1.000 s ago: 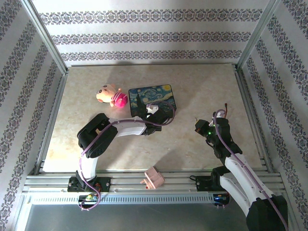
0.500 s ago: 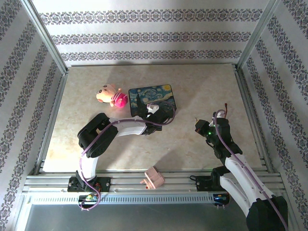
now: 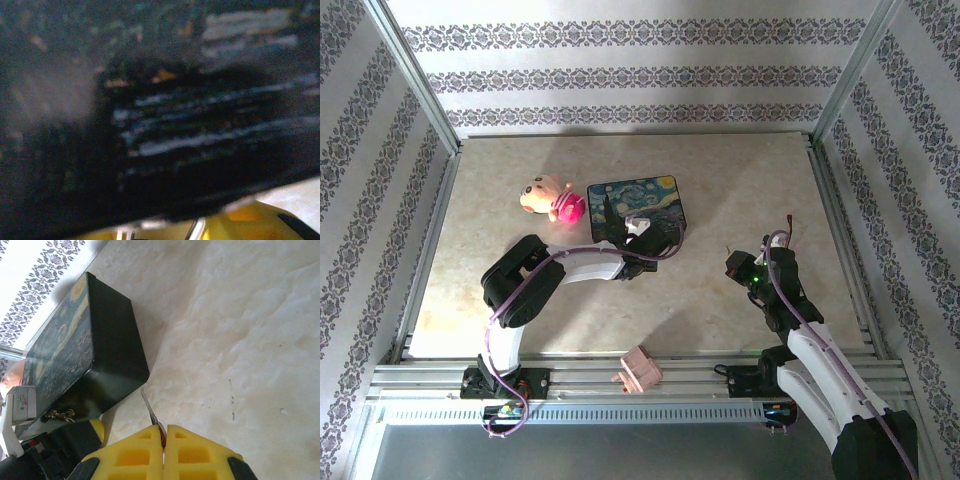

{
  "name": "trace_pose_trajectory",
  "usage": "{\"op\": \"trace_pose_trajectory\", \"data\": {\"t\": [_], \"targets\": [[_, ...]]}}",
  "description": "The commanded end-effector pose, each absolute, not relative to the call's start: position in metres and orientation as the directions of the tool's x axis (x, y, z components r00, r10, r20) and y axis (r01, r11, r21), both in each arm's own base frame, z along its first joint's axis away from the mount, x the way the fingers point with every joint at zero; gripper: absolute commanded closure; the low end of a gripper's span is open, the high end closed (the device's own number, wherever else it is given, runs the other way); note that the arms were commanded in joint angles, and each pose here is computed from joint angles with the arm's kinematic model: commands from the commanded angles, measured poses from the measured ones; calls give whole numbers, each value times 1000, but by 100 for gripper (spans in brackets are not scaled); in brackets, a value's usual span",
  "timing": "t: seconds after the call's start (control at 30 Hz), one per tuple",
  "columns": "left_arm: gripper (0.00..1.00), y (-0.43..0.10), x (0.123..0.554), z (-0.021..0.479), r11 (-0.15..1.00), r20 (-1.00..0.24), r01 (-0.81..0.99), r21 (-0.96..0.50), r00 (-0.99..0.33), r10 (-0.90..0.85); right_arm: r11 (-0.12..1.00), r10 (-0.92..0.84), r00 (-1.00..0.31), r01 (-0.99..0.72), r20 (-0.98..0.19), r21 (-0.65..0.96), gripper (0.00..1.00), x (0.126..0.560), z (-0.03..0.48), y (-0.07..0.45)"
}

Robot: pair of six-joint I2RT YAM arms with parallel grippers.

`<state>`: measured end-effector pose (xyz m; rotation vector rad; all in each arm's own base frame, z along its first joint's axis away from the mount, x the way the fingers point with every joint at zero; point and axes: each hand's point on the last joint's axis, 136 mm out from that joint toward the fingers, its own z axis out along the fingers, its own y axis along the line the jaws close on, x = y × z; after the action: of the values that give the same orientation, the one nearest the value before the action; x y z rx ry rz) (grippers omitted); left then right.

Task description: Unlock the padlock with the key

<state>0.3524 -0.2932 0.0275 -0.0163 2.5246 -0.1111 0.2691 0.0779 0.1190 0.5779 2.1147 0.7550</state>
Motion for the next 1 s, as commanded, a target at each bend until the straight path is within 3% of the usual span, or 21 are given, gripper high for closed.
{"op": "trace_pose_trajectory", "data": {"t": [0.0,0.27,0.57,0.73,0.97], "targets": [[59,-293,354,22,995,-562,2,-104,-825,-57,714,633,-566,164,-528,681,100,268,115,73],[59,-299,348,21,988,-534,-12,-157,-840,-95,715,634,-565,167,-528,679,100,269,115,73],[69,-293,352,26,990,-554,-35,-133,-826,-104,715,632,-569,165,-526,680,100,271,115,74],[69,-294,351,22,990,-542,-39,-136,-833,-108,716,628,-574,161,-526,680,100,270,114,75],[75,-304,349,28,975,-522,-43,-217,-839,-153,714,585,-612,77,-532,696,100,263,100,92]]}}
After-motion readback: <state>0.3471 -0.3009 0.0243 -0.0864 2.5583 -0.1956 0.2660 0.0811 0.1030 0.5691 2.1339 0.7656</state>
